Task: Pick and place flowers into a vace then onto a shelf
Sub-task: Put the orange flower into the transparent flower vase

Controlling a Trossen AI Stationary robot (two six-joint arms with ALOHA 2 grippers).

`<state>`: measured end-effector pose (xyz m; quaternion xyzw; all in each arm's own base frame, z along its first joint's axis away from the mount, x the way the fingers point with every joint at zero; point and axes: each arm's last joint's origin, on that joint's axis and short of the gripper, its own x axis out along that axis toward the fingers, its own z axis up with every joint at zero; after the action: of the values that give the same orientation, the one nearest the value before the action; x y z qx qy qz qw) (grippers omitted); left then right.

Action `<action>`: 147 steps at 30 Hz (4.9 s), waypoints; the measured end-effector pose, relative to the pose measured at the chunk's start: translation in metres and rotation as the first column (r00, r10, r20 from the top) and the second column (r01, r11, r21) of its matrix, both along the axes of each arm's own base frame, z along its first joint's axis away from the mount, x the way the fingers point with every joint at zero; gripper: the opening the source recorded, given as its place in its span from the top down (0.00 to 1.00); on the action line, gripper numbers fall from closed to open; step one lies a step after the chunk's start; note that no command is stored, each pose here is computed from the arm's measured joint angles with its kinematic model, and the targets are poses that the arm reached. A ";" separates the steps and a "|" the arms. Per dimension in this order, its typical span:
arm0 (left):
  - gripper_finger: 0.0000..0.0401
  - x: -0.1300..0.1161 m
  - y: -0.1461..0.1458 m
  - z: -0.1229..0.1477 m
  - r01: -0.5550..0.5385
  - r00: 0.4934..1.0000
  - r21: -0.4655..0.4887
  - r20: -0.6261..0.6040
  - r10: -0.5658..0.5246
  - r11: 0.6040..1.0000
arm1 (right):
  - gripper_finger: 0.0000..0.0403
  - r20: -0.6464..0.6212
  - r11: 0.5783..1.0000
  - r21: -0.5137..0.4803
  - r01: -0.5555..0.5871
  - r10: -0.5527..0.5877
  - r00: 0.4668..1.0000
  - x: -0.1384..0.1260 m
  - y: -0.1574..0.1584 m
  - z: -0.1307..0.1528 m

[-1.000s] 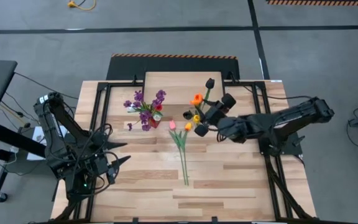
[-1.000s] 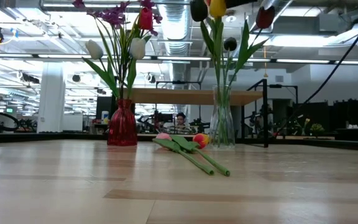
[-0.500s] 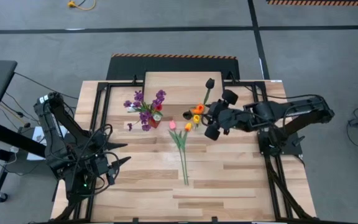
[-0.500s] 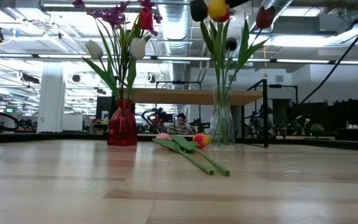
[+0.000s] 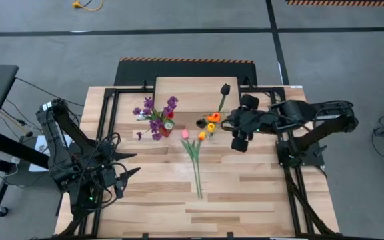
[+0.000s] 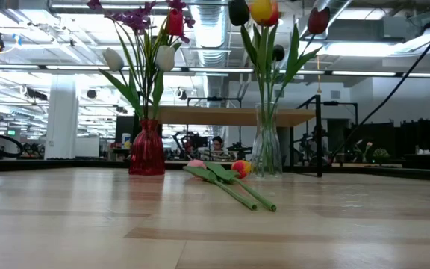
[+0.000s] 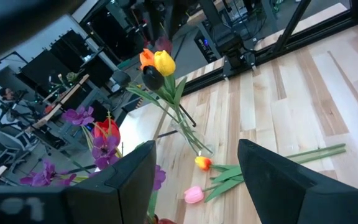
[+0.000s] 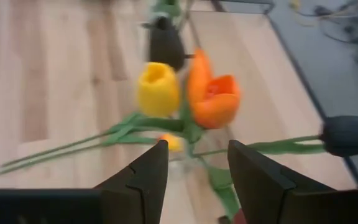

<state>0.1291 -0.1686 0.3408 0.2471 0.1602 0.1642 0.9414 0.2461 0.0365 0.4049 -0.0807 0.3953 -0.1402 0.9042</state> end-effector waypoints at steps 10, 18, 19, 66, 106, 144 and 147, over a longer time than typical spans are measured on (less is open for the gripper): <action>0.45 0.000 -0.001 0.000 0.005 1.000 -0.015 -0.001 -0.005 1.000 | 0.65 -0.039 0.901 0.349 -0.258 0.289 0.957 -0.014 0.037 0.007; 0.45 0.000 -0.001 -0.001 0.024 0.999 -0.020 -0.035 -0.025 1.000 | 0.68 -0.114 0.866 0.484 -0.127 0.207 0.972 -0.016 0.063 -0.013; 0.45 0.000 -0.002 -0.001 0.030 0.998 -0.024 -0.046 -0.031 0.999 | 0.68 -0.130 0.861 0.498 -0.104 0.192 0.973 -0.014 0.068 -0.018; 0.45 0.004 -0.009 0.003 0.017 0.999 -0.230 0.048 -0.006 0.973 | 0.71 -0.089 0.678 0.427 0.599 -0.628 0.773 0.131 0.140 -0.275; 0.45 0.004 -0.010 0.001 0.039 0.999 -0.286 0.000 -0.040 0.957 | 0.91 -0.201 0.704 0.357 0.614 -0.584 0.786 0.143 0.108 -0.295; 0.45 0.004 -0.010 0.001 0.039 0.999 -0.284 -0.002 -0.041 0.958 | 0.86 -0.123 0.738 0.326 0.591 -0.587 0.800 0.147 0.112 -0.290; 0.45 0.004 -0.010 0.001 0.038 0.999 -0.284 -0.002 -0.041 0.958 | 0.86 -0.121 0.738 0.326 0.591 -0.587 0.800 0.147 0.112 -0.290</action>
<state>0.1331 -0.1785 0.3421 0.1133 0.1808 0.1197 0.9696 0.3933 0.1482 0.1147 0.2084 0.4236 -0.3462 0.8108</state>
